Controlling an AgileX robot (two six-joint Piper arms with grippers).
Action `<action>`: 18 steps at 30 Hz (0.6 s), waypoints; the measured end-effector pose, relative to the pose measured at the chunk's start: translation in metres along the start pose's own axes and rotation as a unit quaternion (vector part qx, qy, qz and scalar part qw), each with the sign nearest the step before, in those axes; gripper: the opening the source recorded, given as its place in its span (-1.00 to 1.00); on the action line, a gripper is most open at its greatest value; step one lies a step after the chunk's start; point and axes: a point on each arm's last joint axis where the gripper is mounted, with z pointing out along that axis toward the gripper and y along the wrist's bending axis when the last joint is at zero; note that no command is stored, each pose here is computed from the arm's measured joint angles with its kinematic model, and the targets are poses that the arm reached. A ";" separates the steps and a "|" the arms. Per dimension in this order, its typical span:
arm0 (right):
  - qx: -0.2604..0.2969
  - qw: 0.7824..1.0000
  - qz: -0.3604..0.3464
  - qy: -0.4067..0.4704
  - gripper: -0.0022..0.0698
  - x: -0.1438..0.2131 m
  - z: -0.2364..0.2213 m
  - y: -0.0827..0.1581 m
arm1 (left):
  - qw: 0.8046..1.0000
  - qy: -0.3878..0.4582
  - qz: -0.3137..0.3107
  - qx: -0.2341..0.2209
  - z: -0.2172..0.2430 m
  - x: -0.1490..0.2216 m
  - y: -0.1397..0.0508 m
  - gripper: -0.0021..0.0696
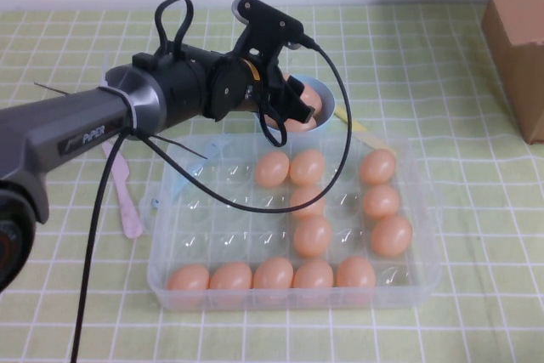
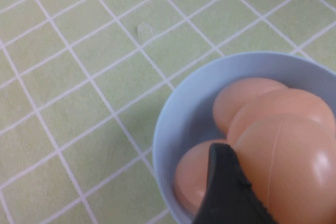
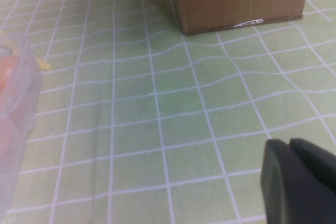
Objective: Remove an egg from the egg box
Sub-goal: Place the egg in the bowl
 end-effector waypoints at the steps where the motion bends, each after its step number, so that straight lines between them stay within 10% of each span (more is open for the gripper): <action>1: 0.000 1.000 0.000 0.000 -0.99 0.000 0.000 0.000 | 1.000 0.000 -0.002 -0.001 0.002 0.001 0.001 0.04; 18: 0.000 1.000 0.000 0.000 -0.99 0.000 0.000 0.000 | 1.000 -0.008 -0.029 -0.009 0.020 0.014 0.011 0.22</action>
